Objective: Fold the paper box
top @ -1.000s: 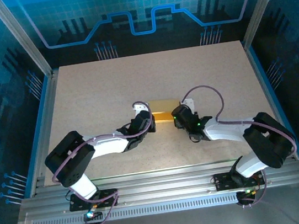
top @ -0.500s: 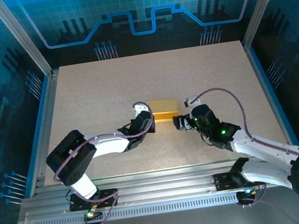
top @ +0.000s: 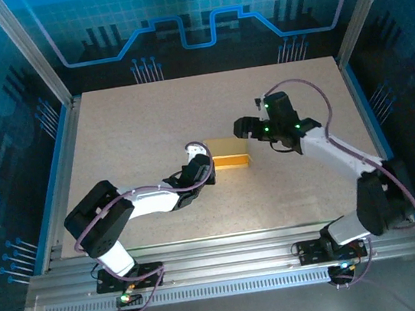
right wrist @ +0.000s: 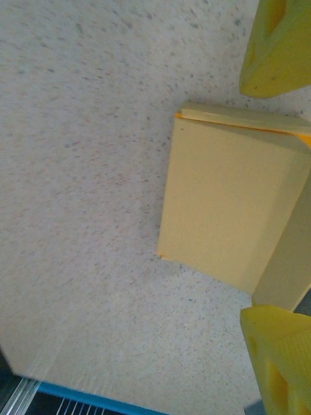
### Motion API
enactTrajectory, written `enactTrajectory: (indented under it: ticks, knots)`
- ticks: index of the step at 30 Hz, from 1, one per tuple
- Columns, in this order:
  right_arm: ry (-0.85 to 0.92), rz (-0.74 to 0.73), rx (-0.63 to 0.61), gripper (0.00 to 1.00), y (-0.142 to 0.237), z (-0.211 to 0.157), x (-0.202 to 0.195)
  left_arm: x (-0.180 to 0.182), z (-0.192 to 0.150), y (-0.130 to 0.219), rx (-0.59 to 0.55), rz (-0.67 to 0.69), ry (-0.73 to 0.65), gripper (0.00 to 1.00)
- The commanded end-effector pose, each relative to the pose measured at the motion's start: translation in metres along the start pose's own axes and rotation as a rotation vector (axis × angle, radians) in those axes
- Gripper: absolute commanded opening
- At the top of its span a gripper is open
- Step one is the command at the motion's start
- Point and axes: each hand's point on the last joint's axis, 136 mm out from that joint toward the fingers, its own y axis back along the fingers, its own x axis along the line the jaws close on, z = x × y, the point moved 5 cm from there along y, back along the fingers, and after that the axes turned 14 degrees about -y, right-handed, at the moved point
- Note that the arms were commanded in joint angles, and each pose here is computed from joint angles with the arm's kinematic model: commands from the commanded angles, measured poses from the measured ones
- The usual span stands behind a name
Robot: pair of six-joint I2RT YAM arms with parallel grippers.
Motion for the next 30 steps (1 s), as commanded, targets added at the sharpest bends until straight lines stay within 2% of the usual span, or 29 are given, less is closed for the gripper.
enactTrajectory:
  ticks: [1,11,13,15,20,23,26,29,30]
  knots:
    - [-0.121,-0.066,0.12,0.83,-0.019,-0.016,-0.011,-0.003,-0.002,-0.003,0.008,-0.008,-0.025,0.0]
    - [-0.119,-0.181,0.212,0.79,-0.061,-0.044,-0.038,-0.005,-0.006,-0.004,0.023,-0.023,-0.062,0.06]
    - [-0.133,-0.221,0.203,0.77,-0.066,-0.048,-0.045,-0.007,-0.006,-0.005,0.028,-0.033,-0.068,0.1]
    - [-0.144,-0.238,0.191,0.76,-0.069,-0.05,-0.048,-0.008,-0.009,-0.006,0.037,-0.041,-0.078,0.18]
    - [-0.161,-0.259,0.168,0.74,-0.071,-0.05,-0.052,-0.01,-0.011,-0.001,0.048,-0.074,-0.101,0.23]
    - [-0.164,-0.275,0.163,0.73,-0.07,-0.051,-0.055,-0.014,-0.012,0.002,0.076,-0.11,-0.128,0.35]
    - [-0.17,-0.285,0.165,0.73,-0.071,-0.052,-0.057,-0.022,-0.013,0.004,0.09,-0.177,-0.164,0.57]
    - [-0.17,-0.287,0.167,0.73,-0.073,-0.053,-0.058,-0.028,-0.016,0.006,0.098,-0.24,-0.188,0.73]
    - [-0.171,-0.286,0.165,0.73,-0.073,-0.052,-0.057,-0.03,-0.017,0.007,0.099,-0.264,-0.194,0.75]
